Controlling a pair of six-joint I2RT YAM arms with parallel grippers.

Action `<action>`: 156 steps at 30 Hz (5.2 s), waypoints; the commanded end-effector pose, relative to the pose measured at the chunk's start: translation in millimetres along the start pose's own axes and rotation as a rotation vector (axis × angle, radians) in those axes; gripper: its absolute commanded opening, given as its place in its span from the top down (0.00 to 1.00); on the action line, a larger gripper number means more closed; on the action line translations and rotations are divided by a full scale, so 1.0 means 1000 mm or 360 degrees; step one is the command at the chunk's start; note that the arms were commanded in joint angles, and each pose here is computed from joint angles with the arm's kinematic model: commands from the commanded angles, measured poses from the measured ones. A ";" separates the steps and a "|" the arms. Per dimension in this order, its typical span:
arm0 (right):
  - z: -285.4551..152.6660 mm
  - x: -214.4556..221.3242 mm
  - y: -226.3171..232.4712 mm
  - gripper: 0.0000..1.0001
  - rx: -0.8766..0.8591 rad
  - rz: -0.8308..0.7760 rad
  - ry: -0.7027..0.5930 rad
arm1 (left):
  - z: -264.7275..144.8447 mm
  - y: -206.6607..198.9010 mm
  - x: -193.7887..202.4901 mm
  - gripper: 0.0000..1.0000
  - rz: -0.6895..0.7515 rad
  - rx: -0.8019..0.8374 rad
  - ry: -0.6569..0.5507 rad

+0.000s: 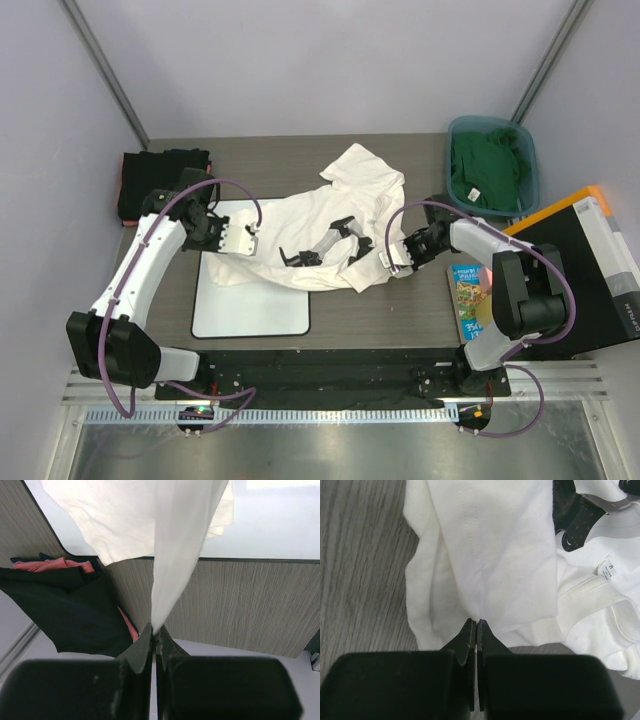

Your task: Fold and stack the t-shirts

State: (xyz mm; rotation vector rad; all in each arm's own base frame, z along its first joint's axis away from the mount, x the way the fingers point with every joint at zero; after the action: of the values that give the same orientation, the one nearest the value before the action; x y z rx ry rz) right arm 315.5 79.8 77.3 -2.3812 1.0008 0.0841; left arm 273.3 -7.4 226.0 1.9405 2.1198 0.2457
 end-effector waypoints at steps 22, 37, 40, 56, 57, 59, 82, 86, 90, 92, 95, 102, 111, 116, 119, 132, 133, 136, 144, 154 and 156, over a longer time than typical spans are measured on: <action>-0.351 0.041 -0.307 0.99 0.2151 -0.0457 0.1301 | -0.251 0.183 -0.041 1.00 -0.0118 -0.1890 0.0048; -0.528 -0.097 -0.214 0.99 0.2693 -0.0608 0.1697 | -0.416 0.111 -0.004 1.00 0.0084 -0.2751 -0.0073; -0.545 -0.109 -0.213 0.99 0.2769 -0.0614 0.1692 | -0.428 0.100 -0.004 1.00 0.0165 -0.2779 -0.0046; -0.502 -0.028 -0.270 0.99 0.2694 -0.0671 0.1598 | -0.355 0.196 0.009 1.00 0.0377 -0.2434 0.0138; -0.511 -0.030 -0.275 0.99 0.2739 -0.0688 0.1621 | -0.353 0.203 0.021 1.00 0.0357 -0.2439 0.0198; -0.500 -0.005 -0.289 0.99 0.2723 -0.0643 0.1640 | -0.347 0.220 0.027 1.00 0.0409 -0.2463 0.0191; -0.336 -0.036 -0.109 0.99 0.1622 -0.0226 0.1132 | -0.212 0.075 0.030 1.00 0.0493 -0.1594 -0.0023; -0.231 -0.050 -0.021 0.99 0.0961 0.0023 0.0697 | -0.136 -0.003 0.037 1.00 0.0451 -0.1068 -0.0053; -0.176 -0.064 0.039 0.99 0.0477 0.0174 0.0445 | -0.075 -0.070 0.041 1.00 0.0461 -0.0642 -0.0092; -0.157 -0.072 0.066 0.99 0.0221 0.0234 0.0314 | -0.044 -0.095 0.047 1.00 0.0428 -0.0501 -0.0079; -0.147 -0.085 0.086 0.99 -0.0002 0.0319 0.0157 | -0.015 -0.132 0.054 1.00 0.0411 -0.0246 -0.0040; -0.148 -0.105 0.107 0.99 -0.0220 0.0374 -0.0006 | 0.000 -0.172 0.063 1.00 0.0438 0.0126 0.0020; -0.145 -0.095 0.094 0.99 -0.0056 0.0299 0.0075 | -0.015 -0.177 0.064 1.00 0.0405 0.0343 0.0006; -0.145 -0.085 0.066 0.99 0.0266 0.0183 0.0165 | -0.017 -0.186 0.062 1.00 0.0432 0.0417 -0.0018; -0.148 -0.097 0.070 0.99 0.0162 0.0131 0.0050 | -0.017 -0.188 0.061 1.00 0.0485 0.0375 -0.0028; -0.122 -0.058 0.023 0.99 0.0681 -0.0154 0.0209 | -0.006 -0.182 0.054 1.00 0.0541 0.0270 -0.0104; -0.122 -0.054 0.014 0.99 0.0731 -0.0174 0.0228 | -0.005 -0.183 0.054 1.00 0.0554 0.0284 -0.0110; -0.120 -0.044 -0.006 0.99 0.0806 -0.0209 0.0254 | -0.003 -0.182 0.055 1.00 0.0584 0.0272 -0.0091; -0.123 -0.027 -0.062 0.99 0.1007 -0.0345 0.0293 | -0.003 -0.144 0.052 1.00 0.0394 0.0171 -0.0129; -0.109 -0.013 -0.097 0.99 0.1066 -0.0385 0.0280 | 0.013 -0.107 0.053 1.00 0.0379 0.0003 -0.0109; -0.105 -0.011 -0.102 0.99 0.1071 -0.0396 0.0277 | 0.018 -0.099 0.054 1.00 0.0383 -0.0011 -0.0100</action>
State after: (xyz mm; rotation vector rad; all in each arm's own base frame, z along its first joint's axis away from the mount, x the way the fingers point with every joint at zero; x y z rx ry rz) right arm 340.5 82.0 186.0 -1.9548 0.7391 -0.3986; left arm 161.4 36.4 175.8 2.1970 1.8842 0.1969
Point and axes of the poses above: each gripper's point midway between its finger pads, its own z axis out along the fingers, its own y axis along the line the jaws close on, x = y × z, the point moved 5 cm from there along -z, back along the fingers, and after that the axes turned 14 degrees about -z, right-handed, at the moved point
